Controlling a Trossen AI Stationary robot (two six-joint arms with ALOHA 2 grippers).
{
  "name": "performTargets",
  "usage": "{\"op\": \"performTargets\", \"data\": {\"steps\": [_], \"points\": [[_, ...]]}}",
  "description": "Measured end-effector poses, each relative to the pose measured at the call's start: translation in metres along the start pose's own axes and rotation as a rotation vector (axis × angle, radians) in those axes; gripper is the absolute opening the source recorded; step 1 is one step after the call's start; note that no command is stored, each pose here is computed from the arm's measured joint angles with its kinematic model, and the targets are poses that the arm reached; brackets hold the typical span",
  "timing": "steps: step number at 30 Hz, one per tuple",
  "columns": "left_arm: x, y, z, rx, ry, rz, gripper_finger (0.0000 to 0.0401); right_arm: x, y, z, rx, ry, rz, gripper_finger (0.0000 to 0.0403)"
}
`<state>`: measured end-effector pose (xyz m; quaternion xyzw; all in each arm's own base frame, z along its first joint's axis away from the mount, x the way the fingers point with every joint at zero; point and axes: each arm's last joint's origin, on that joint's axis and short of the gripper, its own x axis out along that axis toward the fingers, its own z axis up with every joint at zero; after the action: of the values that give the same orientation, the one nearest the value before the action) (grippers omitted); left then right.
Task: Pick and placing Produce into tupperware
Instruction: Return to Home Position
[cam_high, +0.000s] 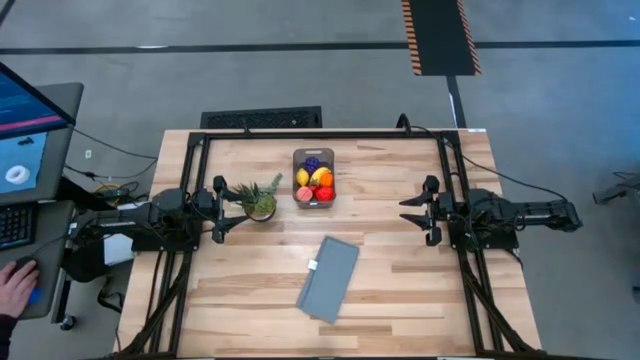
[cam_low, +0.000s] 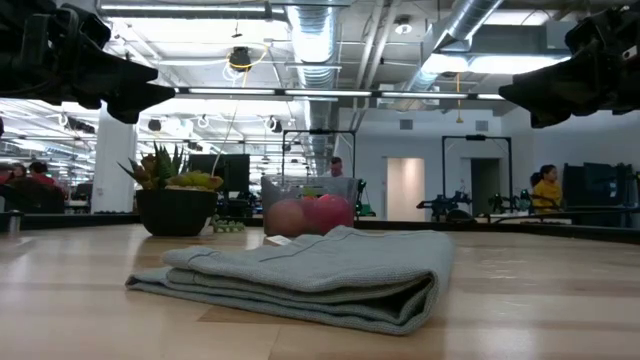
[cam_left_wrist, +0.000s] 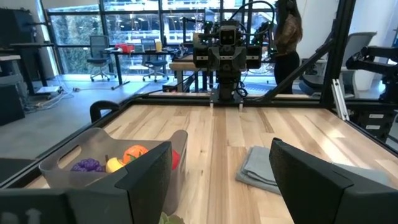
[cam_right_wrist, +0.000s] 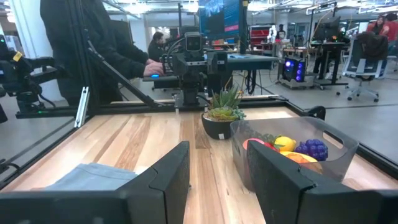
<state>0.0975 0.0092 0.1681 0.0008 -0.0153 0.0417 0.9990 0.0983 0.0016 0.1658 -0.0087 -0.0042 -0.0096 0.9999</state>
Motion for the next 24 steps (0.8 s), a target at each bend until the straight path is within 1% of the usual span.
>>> {"op": "performTargets", "data": {"steps": [24], "points": [[0.0000,0.0000,0.0000,-0.002,0.000,0.000,0.0259,0.0000,0.0000,0.0002,0.000,-0.001,0.000,0.0182]]}}
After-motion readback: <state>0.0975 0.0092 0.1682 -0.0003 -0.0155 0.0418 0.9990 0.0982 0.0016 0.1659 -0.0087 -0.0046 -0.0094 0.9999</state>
